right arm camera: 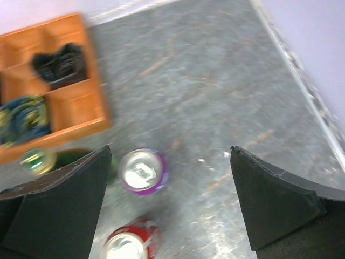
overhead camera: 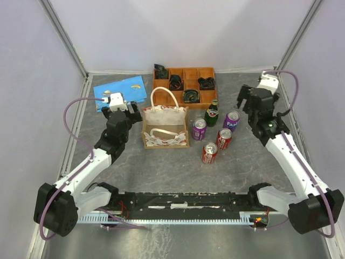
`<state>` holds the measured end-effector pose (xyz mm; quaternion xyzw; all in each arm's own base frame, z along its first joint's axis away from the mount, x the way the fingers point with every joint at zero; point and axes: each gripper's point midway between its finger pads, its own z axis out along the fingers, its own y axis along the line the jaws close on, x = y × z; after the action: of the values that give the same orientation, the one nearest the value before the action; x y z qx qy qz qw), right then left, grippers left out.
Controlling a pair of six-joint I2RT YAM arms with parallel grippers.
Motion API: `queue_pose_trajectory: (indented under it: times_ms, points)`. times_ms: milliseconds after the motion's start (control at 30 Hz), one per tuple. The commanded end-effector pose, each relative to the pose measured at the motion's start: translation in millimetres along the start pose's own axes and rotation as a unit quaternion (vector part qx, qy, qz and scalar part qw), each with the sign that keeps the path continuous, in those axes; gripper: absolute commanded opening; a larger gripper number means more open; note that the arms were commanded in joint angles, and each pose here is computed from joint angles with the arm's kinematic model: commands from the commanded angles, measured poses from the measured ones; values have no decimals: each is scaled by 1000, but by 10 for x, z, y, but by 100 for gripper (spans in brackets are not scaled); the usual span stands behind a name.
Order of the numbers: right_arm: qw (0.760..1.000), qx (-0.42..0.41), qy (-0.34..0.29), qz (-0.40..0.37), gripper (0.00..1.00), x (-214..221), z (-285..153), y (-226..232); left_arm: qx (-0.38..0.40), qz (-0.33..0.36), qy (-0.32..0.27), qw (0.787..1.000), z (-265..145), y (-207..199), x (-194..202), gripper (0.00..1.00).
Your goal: Take the beverage out of the canvas bag
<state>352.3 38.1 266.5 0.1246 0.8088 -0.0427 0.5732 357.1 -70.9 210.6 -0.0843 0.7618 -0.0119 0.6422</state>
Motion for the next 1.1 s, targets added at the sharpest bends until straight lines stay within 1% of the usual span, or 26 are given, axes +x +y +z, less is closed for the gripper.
queue_pose_trajectory:
  times_ms: [0,100,200,267,400,533,700,900,1067]
  points:
    - [992,102,-44,66,99,-132,110,-648,-65,23,-37,997,-30,279,-102,99]
    - [981,158,-59,92,99,-70,164,-1055,-72,38,-44,996,-55,345,-56,99]
    - [971,212,-65,88,99,109,164,-1305,-79,53,-49,994,-85,403,-26,99]
    - [965,237,-62,91,99,233,152,-1394,-93,65,-52,992,-121,481,-5,99]
    - [958,261,-42,108,99,418,138,-1457,-136,74,-65,986,-225,701,48,99]
    - [939,323,-12,120,99,560,51,-1605,-203,70,-84,973,-369,982,92,99]
    - [935,335,5,114,99,588,66,-1614,-197,59,-98,974,-418,999,90,99]
    - [936,335,6,113,99,588,75,-1610,-236,59,-98,965,-487,1135,108,99]
    - [934,339,5,109,99,587,84,-1621,-237,49,-101,965,-511,1158,140,99]
